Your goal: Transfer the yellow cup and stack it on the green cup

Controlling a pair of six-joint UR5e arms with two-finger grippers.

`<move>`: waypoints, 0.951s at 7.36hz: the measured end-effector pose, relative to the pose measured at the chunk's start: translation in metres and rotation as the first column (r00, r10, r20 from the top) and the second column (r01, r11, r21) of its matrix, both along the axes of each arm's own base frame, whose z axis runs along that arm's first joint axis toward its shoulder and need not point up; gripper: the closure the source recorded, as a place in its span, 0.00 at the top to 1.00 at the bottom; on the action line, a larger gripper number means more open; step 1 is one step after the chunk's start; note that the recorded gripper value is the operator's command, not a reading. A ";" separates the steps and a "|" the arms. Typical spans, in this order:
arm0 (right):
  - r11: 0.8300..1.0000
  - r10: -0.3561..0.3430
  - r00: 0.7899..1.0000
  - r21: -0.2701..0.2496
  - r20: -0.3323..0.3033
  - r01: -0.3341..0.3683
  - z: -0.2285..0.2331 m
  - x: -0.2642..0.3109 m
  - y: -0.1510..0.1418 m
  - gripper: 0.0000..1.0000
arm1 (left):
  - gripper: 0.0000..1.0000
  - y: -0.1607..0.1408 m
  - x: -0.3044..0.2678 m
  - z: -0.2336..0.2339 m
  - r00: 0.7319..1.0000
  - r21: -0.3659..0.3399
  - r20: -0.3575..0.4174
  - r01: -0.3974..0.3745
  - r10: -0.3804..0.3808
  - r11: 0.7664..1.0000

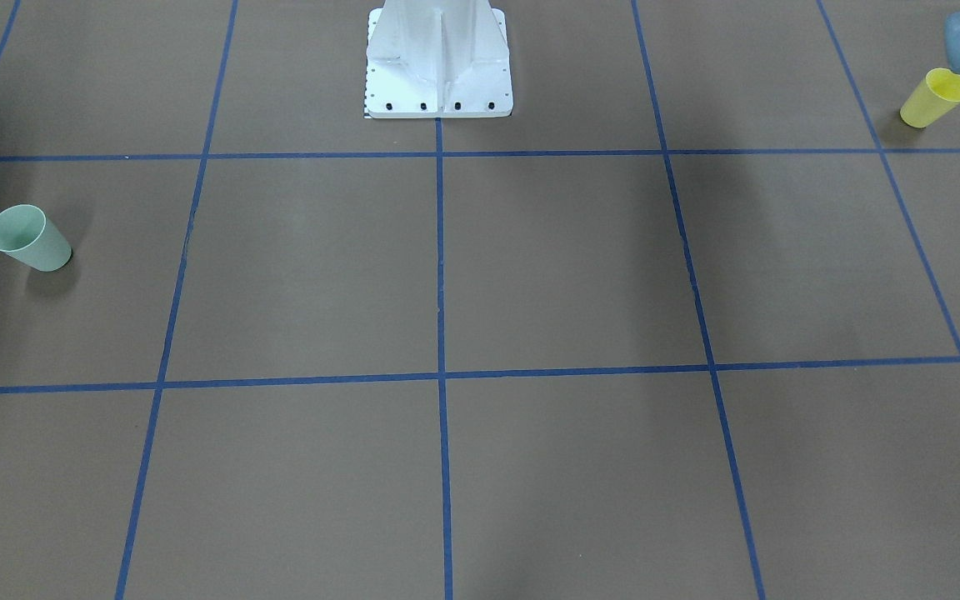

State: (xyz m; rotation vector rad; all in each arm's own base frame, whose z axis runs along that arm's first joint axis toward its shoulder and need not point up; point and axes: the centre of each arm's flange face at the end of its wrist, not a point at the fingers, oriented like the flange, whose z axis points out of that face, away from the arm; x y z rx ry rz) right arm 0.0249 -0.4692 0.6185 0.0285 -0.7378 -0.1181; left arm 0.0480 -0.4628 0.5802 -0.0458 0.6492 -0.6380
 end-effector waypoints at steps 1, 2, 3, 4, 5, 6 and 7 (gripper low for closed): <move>1.000 -0.009 1.000 0.007 0.001 0.009 -0.001 -0.004 0.000 0.99 | 1.00 0.005 0.020 0.008 0.992 -0.060 0.075 0.110 -0.106 0.992; 1.000 -0.019 1.000 0.014 0.003 0.019 -0.004 -0.010 0.000 0.99 | 1.00 0.021 0.036 0.021 0.964 -0.095 0.170 0.222 -0.204 0.970; 0.999 -0.025 1.000 0.022 0.007 0.024 -0.008 -0.012 0.000 0.99 | 1.00 0.046 0.045 0.036 0.918 -0.106 0.265 0.333 -0.296 0.937; 0.999 -0.028 1.000 0.030 0.011 0.028 -0.012 -0.014 0.000 0.99 | 1.00 0.071 0.057 0.052 0.843 -0.102 0.369 0.455 -0.391 0.885; 0.999 -0.031 0.999 0.040 0.013 0.031 -0.017 -0.014 0.002 0.99 | 1.00 0.093 0.074 0.063 0.755 -0.092 0.473 0.555 -0.454 0.827; 0.998 -0.033 0.999 0.053 0.015 0.032 -0.023 -0.014 0.003 0.99 | 0.98 0.114 0.092 0.060 0.671 -0.088 0.571 0.623 -0.473 0.777; 0.997 -0.034 0.999 0.066 0.015 0.033 -0.030 -0.014 0.004 0.99 | 0.98 0.136 0.106 0.053 0.592 -0.091 0.656 0.677 -0.468 0.730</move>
